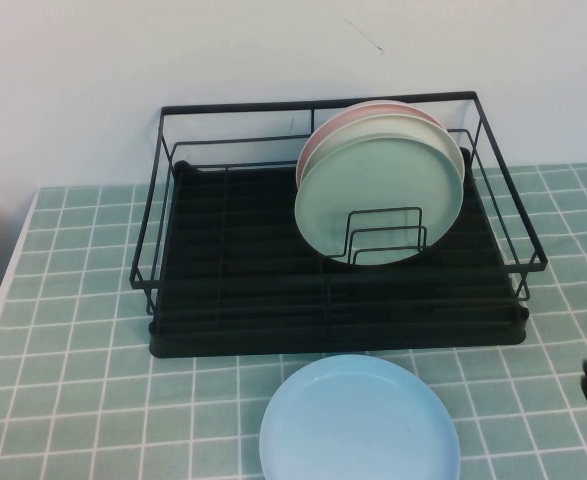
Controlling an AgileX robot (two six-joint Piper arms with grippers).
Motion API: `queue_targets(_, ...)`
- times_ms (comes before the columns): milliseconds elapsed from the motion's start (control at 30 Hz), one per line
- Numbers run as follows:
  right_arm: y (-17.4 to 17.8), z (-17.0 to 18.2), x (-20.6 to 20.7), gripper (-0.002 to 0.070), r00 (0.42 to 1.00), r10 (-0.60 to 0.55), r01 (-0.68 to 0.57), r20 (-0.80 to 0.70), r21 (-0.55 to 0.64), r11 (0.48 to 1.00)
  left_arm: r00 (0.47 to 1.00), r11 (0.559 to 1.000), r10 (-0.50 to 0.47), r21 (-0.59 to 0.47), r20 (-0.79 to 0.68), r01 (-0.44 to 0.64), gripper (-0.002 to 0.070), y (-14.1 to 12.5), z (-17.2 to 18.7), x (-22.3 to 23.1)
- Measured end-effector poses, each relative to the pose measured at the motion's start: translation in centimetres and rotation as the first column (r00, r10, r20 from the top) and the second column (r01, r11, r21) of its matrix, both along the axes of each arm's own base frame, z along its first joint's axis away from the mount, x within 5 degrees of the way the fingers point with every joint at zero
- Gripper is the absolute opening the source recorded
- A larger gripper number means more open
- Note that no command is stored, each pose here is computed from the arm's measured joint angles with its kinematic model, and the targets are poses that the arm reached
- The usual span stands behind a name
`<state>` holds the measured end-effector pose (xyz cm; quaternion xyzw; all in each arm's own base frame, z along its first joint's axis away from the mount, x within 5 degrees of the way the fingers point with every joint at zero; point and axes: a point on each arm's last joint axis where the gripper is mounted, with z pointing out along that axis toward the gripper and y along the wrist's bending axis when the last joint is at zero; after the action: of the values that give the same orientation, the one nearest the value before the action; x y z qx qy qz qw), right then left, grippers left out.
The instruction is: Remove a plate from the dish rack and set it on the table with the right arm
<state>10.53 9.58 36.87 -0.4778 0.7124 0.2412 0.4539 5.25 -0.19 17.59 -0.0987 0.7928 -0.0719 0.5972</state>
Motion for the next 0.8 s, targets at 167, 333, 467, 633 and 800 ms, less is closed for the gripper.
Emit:
queue_targets(167,-0.6,0.3,-2.0,0.0009,0.999,0.032,-0.032,0.028,-0.005,0.999,1.000,1.000,0.000,0.000,0.000,0.000,-0.0003,0.0,0.0,0.0)
queue_targets(333,-2.3,0.1,-3.2,0.0005,0.993,-0.101,0.105,0.054,-0.075,0.992,1.000,1.000,0.000,0.000,0.000,0.000,-0.0003,0.0,0.0,0.0)
queue_targets(467,-3.6,-0.2,-3.8,0.0004,0.955,-0.220,0.229,0.201,-0.021,0.973,1.000,1.000,0.000,0.000,0.000,0.000,-0.0003,0.0,0.0,0.0)
queue_targets(633,-5.4,-2.2,-5.3,0.0001,0.853,-0.378,0.361,0.361,0.116,0.925,1.000,1.000,0.000,0.000,0.000,0.000,-0.0003,0.0,0.0,0.0)
queue_targets(800,-6.8,-7.2,-4.9,0.0001,0.703,-0.551,0.484,0.450,0.265,0.834,1.000,1.000,0.000,0.000,0.000,0.000,-0.0003,0.0,0.0,0.0)
